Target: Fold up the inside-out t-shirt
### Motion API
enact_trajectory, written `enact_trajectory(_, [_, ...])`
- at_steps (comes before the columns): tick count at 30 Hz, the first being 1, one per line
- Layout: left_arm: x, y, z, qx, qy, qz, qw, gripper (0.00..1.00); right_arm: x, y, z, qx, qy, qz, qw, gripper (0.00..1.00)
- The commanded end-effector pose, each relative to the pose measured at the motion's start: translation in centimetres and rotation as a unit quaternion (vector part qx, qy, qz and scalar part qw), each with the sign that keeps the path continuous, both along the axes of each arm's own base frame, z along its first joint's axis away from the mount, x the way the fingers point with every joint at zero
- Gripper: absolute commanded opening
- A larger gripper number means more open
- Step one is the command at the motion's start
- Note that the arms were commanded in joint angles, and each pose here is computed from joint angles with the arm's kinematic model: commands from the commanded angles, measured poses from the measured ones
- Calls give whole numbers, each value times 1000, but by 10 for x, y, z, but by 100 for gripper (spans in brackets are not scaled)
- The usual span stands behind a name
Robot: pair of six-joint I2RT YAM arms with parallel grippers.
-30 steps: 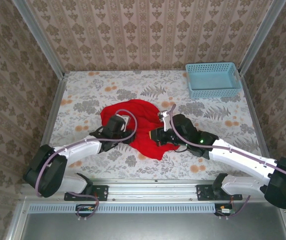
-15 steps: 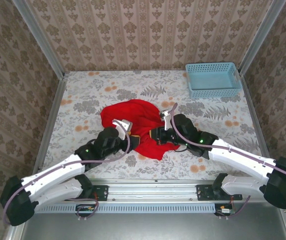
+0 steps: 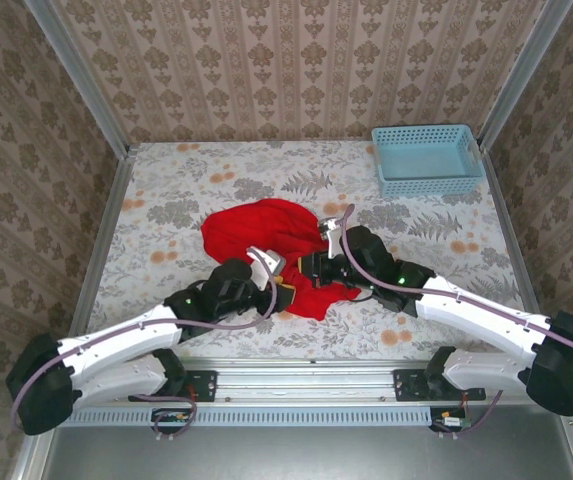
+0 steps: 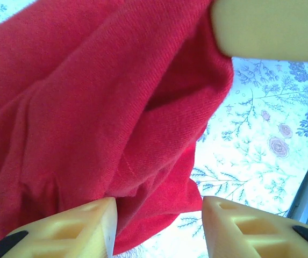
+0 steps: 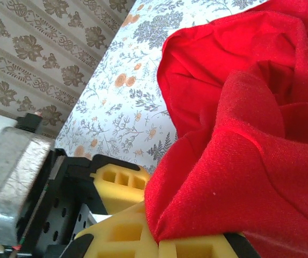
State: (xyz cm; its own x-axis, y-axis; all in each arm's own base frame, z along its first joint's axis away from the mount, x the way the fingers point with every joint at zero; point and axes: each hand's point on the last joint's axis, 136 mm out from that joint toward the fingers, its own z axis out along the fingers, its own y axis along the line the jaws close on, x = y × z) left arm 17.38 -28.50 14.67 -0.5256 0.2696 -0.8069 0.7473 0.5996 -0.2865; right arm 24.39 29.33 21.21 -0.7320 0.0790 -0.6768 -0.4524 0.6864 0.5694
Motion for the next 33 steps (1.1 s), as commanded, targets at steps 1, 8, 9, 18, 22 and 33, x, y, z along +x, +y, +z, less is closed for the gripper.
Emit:
enact_trajectory(1, [10,-1,-3,11,-13,19,1000,47,7,6,22,27,-16,-5,999,0])
enact_trajectory(8, [38,1,-11,45,-18,81,996,40,7,5,16,24,-12,-5,1000,0])
enact_trajectory(9, [39,-1,-9,42,-19,80,996,37,7,5,14,23,-12,-4,1000,0])
enact_trajectory(18, [38,-4,6,10,-21,69,997,26,16,-3,-19,-35,3,-28,999,0])
enact_trajectory(22, [38,-3,1,13,-13,70,997,15,15,1,-13,-22,-1,-22,1000,0])
enact_trajectory(33, [16,-10,33,-17,-12,14,1000,0,61,-27,-37,-94,35,-91,991,0])
